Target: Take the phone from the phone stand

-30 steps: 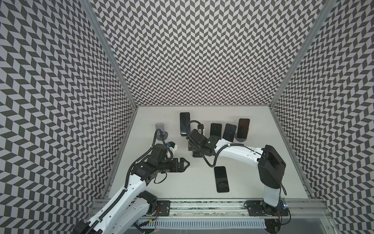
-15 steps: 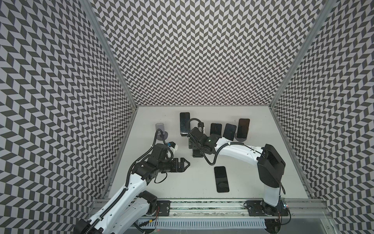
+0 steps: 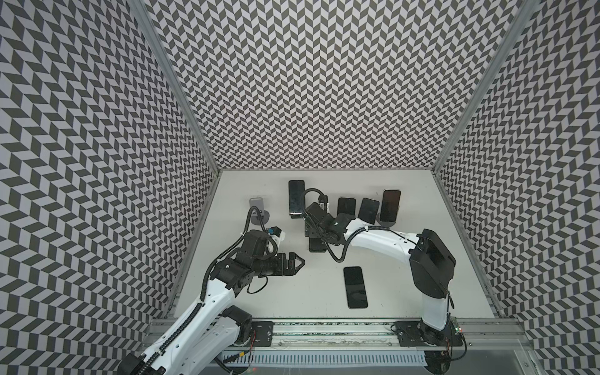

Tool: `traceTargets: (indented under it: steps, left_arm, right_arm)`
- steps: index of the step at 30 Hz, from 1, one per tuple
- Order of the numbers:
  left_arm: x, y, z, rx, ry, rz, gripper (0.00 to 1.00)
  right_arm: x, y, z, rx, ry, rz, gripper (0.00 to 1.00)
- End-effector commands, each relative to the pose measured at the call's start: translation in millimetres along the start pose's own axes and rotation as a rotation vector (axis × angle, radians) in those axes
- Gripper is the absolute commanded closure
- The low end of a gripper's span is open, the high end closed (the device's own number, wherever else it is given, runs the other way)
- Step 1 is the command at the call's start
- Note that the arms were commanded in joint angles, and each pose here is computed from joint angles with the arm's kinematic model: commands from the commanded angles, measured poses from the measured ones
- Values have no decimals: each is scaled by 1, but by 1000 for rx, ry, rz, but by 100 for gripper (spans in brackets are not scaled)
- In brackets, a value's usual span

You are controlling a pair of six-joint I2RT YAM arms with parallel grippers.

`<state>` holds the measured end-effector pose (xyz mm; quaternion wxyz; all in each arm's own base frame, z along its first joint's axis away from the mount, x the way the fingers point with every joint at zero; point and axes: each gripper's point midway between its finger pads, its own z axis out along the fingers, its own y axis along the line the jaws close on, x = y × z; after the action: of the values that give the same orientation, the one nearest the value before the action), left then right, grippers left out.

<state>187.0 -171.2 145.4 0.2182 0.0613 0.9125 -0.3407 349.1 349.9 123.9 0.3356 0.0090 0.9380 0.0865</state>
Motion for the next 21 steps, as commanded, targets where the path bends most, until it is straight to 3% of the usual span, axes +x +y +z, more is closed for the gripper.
traceTargets:
  steps: [1, 21]
  left_arm:
    - [-4, -2, -2, 14, -18, 25, 3]
    - [-7, 1, -2, 10, -27, 15, 3]
  right_arm:
    - [-8, 8, 4, -24, -21, 18, 17]
    - [-4, 7, 4, -27, -6, 4, 30]
